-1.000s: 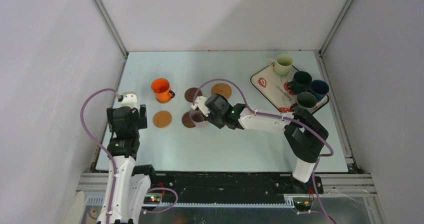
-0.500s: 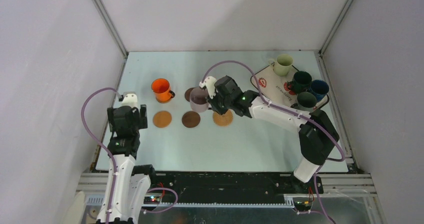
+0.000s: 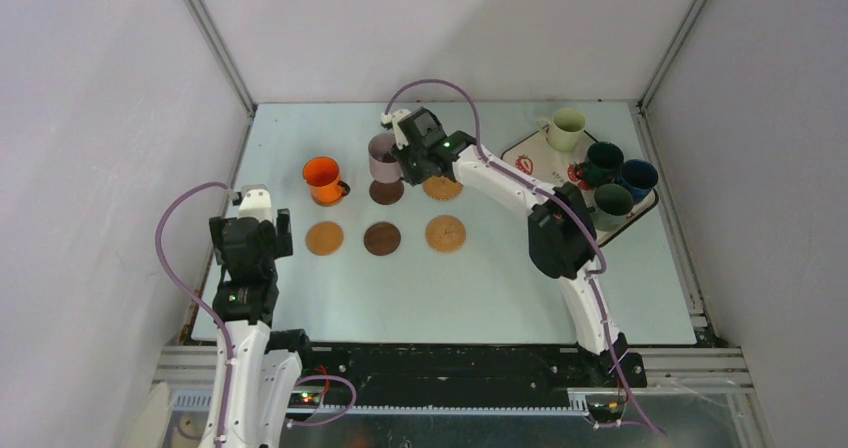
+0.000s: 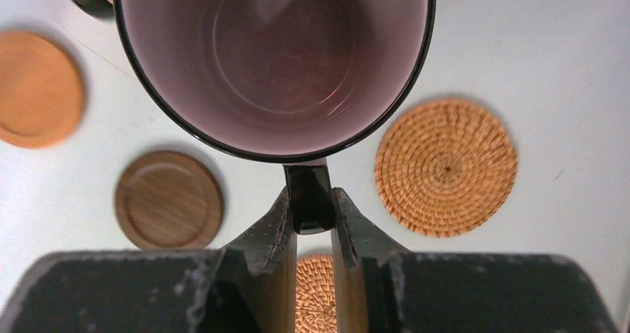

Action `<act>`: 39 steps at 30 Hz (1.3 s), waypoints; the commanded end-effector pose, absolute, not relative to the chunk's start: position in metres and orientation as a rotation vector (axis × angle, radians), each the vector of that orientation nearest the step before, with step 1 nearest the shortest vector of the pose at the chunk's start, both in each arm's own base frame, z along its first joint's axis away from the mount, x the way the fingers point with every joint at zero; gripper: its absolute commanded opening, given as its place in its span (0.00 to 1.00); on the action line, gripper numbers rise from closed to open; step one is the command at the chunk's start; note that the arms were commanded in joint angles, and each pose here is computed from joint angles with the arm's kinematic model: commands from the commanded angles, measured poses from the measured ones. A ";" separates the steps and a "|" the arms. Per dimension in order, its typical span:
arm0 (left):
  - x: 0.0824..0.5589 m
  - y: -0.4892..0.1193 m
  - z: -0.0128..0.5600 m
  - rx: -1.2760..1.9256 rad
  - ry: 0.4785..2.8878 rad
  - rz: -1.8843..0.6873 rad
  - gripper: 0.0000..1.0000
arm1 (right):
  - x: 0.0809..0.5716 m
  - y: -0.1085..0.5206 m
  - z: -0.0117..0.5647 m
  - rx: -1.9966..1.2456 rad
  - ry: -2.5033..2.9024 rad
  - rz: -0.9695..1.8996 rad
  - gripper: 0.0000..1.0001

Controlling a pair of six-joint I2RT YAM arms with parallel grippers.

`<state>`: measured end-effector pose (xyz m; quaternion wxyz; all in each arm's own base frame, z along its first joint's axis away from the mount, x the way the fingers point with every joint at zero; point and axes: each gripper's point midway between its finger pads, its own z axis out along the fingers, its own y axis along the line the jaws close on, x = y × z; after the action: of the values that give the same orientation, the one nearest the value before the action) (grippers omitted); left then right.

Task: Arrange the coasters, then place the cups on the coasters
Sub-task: Place the cup on the coaster.

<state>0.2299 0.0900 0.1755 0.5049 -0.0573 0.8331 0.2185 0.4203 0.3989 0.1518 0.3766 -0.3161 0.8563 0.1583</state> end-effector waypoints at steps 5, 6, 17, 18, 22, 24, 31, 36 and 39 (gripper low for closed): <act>0.235 0.091 0.177 -0.133 1.988 0.531 0.98 | 0.422 0.399 0.128 -0.786 2.268 0.375 0.00; 0.235 0.092 0.177 -0.134 1.989 0.533 0.98 | 0.421 0.399 0.125 -0.789 2.274 0.373 0.00; 0.234 0.093 0.177 -0.139 1.987 0.542 0.98 | 0.421 0.404 0.109 -0.811 2.285 0.361 0.00; 0.234 0.093 0.177 -0.138 1.988 0.542 0.98 | 0.420 0.405 0.107 -0.816 2.287 0.362 0.00; 0.234 0.093 0.178 -0.140 1.984 0.543 0.98 | 0.418 0.409 0.106 -0.836 2.277 0.347 0.00; 0.234 0.093 0.178 -0.142 1.983 0.543 0.98 | 0.416 0.413 0.104 -0.842 2.271 0.336 0.00; 0.233 0.093 0.179 -0.143 1.979 0.543 0.98 | 0.410 0.422 0.101 -0.934 2.201 0.209 0.00; 0.233 0.093 0.179 -0.143 1.978 0.540 0.98 | 0.413 0.420 0.100 -0.924 2.191 0.165 0.00; 0.234 0.092 0.178 -0.139 1.980 0.537 0.98 | 0.416 0.416 0.096 -0.904 2.206 0.160 0.00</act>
<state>0.2307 0.0902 0.1755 0.5052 -0.0575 0.8329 0.2186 0.3915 0.4122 0.0746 0.3214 -0.3727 0.8679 0.0668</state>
